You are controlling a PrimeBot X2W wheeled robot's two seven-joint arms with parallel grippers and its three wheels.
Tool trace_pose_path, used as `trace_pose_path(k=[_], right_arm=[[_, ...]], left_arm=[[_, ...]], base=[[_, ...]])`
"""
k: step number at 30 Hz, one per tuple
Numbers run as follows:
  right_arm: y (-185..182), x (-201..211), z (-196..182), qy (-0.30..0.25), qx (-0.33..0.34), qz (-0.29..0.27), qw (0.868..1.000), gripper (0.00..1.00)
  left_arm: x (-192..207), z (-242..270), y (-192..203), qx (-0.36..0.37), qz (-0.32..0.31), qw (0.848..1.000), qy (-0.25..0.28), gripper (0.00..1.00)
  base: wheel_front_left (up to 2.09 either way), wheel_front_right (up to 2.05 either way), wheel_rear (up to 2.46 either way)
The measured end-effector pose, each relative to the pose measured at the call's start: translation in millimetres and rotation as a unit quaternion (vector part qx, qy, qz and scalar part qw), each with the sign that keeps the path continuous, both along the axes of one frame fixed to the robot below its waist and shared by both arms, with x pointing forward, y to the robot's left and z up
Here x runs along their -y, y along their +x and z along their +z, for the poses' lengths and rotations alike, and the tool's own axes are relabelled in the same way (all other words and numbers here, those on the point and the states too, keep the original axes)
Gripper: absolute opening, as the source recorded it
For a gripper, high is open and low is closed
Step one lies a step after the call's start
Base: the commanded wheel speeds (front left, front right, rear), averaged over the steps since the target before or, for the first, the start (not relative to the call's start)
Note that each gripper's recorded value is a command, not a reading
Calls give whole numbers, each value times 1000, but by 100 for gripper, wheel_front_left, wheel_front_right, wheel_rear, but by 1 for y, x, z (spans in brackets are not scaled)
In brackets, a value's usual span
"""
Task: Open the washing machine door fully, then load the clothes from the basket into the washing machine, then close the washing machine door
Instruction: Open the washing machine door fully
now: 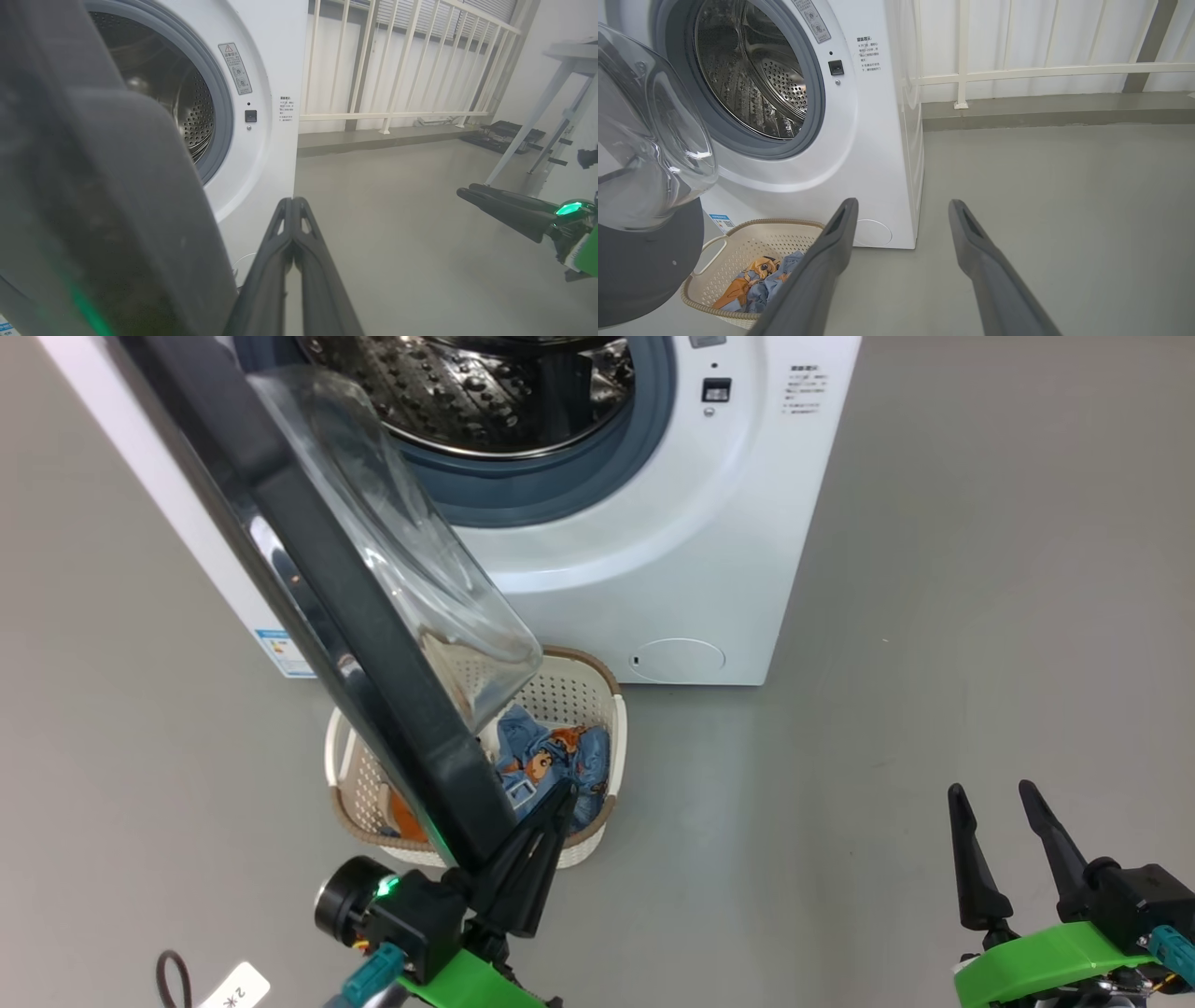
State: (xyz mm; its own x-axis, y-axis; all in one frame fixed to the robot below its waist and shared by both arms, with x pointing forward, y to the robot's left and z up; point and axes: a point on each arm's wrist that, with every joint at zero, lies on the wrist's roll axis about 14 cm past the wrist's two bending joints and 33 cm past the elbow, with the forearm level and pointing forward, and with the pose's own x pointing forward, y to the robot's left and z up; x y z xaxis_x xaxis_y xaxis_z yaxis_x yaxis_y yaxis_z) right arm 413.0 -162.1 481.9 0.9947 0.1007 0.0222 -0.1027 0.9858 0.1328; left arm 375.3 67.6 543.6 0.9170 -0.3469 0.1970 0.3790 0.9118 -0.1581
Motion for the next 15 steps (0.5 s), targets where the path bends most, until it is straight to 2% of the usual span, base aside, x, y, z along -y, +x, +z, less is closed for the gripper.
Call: trace_pose_path(k=[15], right_arm=[[6,-17,1,6,2,23,1000,100]], left_arm=[[-28,-19,-14,-31,60,998,8,0]], base=[[0,0,0]])
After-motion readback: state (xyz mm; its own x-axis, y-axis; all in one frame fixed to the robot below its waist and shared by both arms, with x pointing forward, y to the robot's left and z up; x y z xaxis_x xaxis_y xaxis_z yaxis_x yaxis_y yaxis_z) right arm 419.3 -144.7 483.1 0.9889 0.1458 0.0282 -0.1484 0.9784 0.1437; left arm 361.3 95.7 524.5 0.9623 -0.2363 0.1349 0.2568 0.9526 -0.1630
